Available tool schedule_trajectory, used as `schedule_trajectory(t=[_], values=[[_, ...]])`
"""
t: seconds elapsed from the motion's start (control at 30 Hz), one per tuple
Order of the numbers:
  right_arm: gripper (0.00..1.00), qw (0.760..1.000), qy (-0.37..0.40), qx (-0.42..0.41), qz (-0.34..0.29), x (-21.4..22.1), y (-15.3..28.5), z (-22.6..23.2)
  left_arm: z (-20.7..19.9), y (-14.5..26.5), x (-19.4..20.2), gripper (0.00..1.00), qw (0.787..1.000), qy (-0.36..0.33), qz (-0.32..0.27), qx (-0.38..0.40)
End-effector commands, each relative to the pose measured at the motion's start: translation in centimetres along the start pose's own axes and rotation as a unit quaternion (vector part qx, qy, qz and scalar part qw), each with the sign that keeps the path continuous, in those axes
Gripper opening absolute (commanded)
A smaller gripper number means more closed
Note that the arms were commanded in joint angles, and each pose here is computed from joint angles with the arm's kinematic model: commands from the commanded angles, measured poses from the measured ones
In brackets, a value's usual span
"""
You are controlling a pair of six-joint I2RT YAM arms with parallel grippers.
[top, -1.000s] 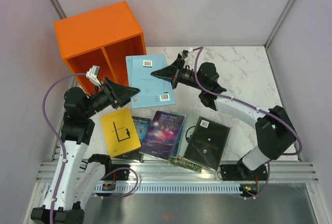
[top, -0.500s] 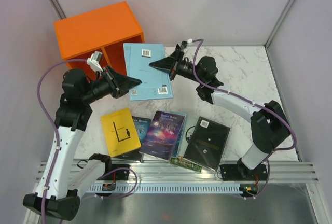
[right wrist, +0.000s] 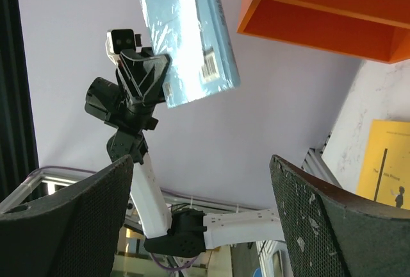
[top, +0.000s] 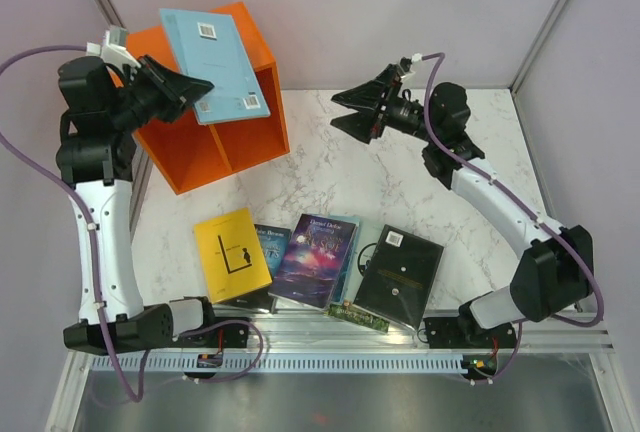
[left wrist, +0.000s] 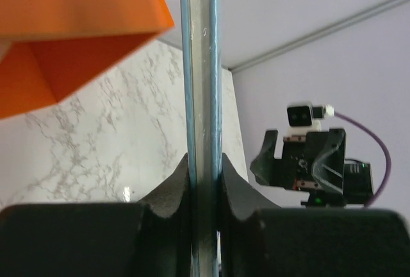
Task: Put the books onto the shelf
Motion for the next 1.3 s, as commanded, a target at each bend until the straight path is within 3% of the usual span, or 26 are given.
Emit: schedule_trajectory(t=[0.0,0.07,0.23,0.43,0.67,0.87,1.1,1.27], values=[[0.9,0.999,0.02,0.007,0.025,1.0,2.1,0.6,-2.4,1.4,-4.8,0.02,0.995,-0.07,-0.068,0.024],[0.9,0.999,0.02,0.025,0.029,1.1,2.8,0.0,-0.7,1.9,-8.1,0.02,0.993,-0.057,-0.105,-0.004],[0.9,0.999,0.024,0.036,0.029,1.7,3.6,-0.6,3.0,2.5,-12.2,0.02,0.992,-0.017,-0.121,-0.039],[0.9,0.998,0.016,0.047,0.033,2.3,4.2,-2.0,6.1,3.2,-14.5,0.02,0.988,-0.025,-0.125,-0.083],[0.89,0.998,0.008,0.054,0.037,2.5,4.2,-2.8,10.9,2.0,-14.5,0.03,0.985,-0.023,-0.098,-0.143],[0.89,0.998,0.001,0.057,0.041,2.6,4.1,-3.3,13.7,2.0,-14.8,0.24,0.974,-0.018,-0.094,-0.207],[0.89,0.997,-0.006,0.063,0.044,2.8,4.0,-4.0,16.8,2.8,-15.5,0.61,0.953,-0.011,-0.1,-0.285],[0.89,0.997,-0.009,0.066,0.046,2.9,4.0,-4.3,17.3,4.5,-16.6,0.74,0.933,-0.02,-0.132,-0.336]])
Point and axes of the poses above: each gripper's point midway between its finger pads, its own y axis back along the fingers, its own z axis along the line the jaws close on, x = y × z, the point moved 1 cm from there along y, back along the fingers
